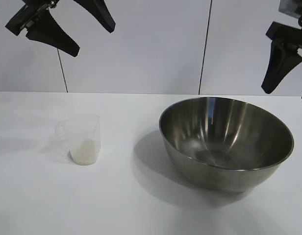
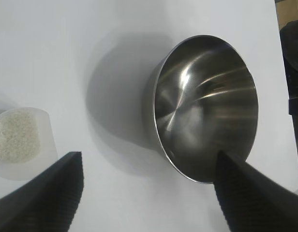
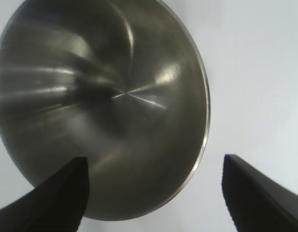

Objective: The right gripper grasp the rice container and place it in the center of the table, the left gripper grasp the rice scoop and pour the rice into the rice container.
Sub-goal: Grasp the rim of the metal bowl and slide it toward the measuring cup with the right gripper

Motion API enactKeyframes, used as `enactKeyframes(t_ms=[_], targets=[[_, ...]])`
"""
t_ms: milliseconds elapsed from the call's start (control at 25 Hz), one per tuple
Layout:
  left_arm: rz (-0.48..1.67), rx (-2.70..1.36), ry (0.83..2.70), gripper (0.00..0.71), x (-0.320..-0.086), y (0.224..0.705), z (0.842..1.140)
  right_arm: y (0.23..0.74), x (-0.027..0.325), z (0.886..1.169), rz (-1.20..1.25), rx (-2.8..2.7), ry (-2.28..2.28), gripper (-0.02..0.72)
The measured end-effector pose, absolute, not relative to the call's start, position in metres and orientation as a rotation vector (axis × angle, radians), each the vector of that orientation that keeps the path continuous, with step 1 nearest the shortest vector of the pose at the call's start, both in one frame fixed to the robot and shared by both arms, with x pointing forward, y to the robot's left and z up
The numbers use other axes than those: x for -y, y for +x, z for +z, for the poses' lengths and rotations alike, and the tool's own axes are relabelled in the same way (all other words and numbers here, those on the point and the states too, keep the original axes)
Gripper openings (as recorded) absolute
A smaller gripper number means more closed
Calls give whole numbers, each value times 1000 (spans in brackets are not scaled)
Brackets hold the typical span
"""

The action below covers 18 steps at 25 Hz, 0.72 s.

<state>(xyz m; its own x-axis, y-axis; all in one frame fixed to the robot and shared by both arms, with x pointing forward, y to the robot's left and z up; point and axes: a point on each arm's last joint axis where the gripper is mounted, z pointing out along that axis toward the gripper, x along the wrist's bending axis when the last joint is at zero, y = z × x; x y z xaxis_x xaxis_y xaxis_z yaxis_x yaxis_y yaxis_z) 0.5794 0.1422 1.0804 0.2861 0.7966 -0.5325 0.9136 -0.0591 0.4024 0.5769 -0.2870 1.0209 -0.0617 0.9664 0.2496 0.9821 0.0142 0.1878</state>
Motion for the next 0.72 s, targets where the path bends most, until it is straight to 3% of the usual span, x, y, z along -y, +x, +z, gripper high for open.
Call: enactKeyframes(t_ms=[280,720], targets=[[-218,-1534,1875,543,-142,579,1080,592,290,976,-333,2165,-2101,523],[-217,-1534,1874,543,-142,580,1080,607,292,955,-388,2172,-2163,523]])
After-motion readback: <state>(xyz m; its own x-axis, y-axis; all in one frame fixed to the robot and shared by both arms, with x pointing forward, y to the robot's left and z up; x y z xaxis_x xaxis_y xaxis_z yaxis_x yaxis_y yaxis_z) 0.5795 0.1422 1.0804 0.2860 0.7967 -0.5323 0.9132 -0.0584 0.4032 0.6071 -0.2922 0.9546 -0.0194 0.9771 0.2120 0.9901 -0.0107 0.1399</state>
